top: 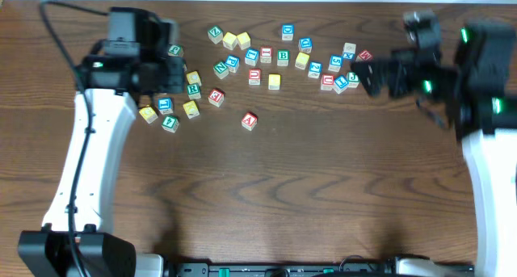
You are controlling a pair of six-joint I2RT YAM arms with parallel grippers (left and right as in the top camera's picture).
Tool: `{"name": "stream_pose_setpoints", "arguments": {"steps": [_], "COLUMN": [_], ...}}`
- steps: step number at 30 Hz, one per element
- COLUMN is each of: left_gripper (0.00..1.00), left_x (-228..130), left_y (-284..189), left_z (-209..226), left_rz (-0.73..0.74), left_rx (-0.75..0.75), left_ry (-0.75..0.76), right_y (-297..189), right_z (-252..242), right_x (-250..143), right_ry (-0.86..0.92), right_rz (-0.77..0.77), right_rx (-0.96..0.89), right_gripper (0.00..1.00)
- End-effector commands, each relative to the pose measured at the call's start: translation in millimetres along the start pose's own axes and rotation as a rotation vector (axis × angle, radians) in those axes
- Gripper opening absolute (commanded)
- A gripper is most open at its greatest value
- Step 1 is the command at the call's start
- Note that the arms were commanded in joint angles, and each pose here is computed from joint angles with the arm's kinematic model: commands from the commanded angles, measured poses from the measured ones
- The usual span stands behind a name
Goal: Spell out AI2
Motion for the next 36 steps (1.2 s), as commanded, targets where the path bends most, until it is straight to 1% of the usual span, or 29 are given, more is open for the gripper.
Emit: {"name": "stream_pose_setpoints", "arguments": {"steps": [1, 3, 4, 5, 6, 8, 13, 17, 23, 25, 26, 27, 28, 31, 32, 34, 36], "left_gripper": [0.45, 0.47, 0.58, 0.73, 0.79, 1.0, 1.0, 1.0, 1.0, 1.0, 1.0, 1.0, 1.0, 1.0, 1.0, 1.0, 1.0], "left_x": [6, 7, 6, 5, 4, 3, 3, 3, 3, 3, 3, 3, 3, 3, 3, 3, 3], "left_y": [-4, -5, -5, -5, -5, -5, -5, -5, -5, -5, -5, -5, -5, -5, -5, -5, -5], "left_z": [31, 38, 41, 42, 42, 42, 42, 42, 42, 42, 42, 42, 42, 42, 42, 42, 42], "left_rz": [-0.021, -0.024, -0.018, -0.015, -0.011, -0.005, -0.005, -0.005, -0.005, -0.005, -0.005, -0.005, -0.005, -0.005, -0.005, -0.005, -0.005], "left_rx": [0.056, 0.066, 0.071, 0.073, 0.074, 0.074, 0.074, 0.075, 0.074, 0.075, 0.074, 0.074, 0.074, 0.075, 0.075, 0.075, 0.075], "left_ry": [-0.104, -0.12, -0.127, -0.13, -0.13, -0.131, -0.131, -0.131, -0.131, -0.131, -0.131, -0.131, -0.131, -0.131, -0.131, -0.131, -0.131], "right_y": [34, 56, 74, 88, 101, 139, 216, 263, 312, 324, 329, 333, 337, 340, 342, 345, 348], "right_z": [1, 5, 9, 14, 18, 28, 50, 66, 86, 85, 80, 73, 62, 32, 21, 13, 9], "right_x": [39, 49, 54, 57, 59, 60, 50, 32, -3, -12, -15, -17, -19, -22, -25, -26, -28], "right_ry": [-0.088, -0.102, -0.126, -0.155, -0.169, -0.208, -0.273, -0.323, -0.343, -0.345, -0.325, -0.273, -0.198, 0.0, 0.058, 0.099, 0.112], "right_rz": [0.091, 0.152, 0.185, 0.204, 0.218, 0.241, 0.24, 0.247, 0.295, 0.307, 0.313, 0.32, 0.323, 0.312, 0.302, 0.286, 0.282], "right_rx": [-0.007, -0.018, -0.015, -0.005, -0.002, 0.008, 0.051, 0.089, 0.133, 0.125, 0.092, 0.043, -0.025, -0.221, -0.281, -0.32, -0.338], "right_gripper": [0.99, 0.99, 0.99, 0.99, 0.99, 0.99, 0.99, 0.99, 0.99, 0.98, 0.84, 0.78, 0.75, 0.75, 0.72, 0.67, 0.59]}}
Point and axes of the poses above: each gripper's point midway between its finger pads, its own y axis out along the fingers, its own z axis along the line the jaws close on, x = y × z, the point moved 3 cm from there along -y, back along the fingers, and after that the axes turned 9 degrees about -y, right-handed, at the moved point
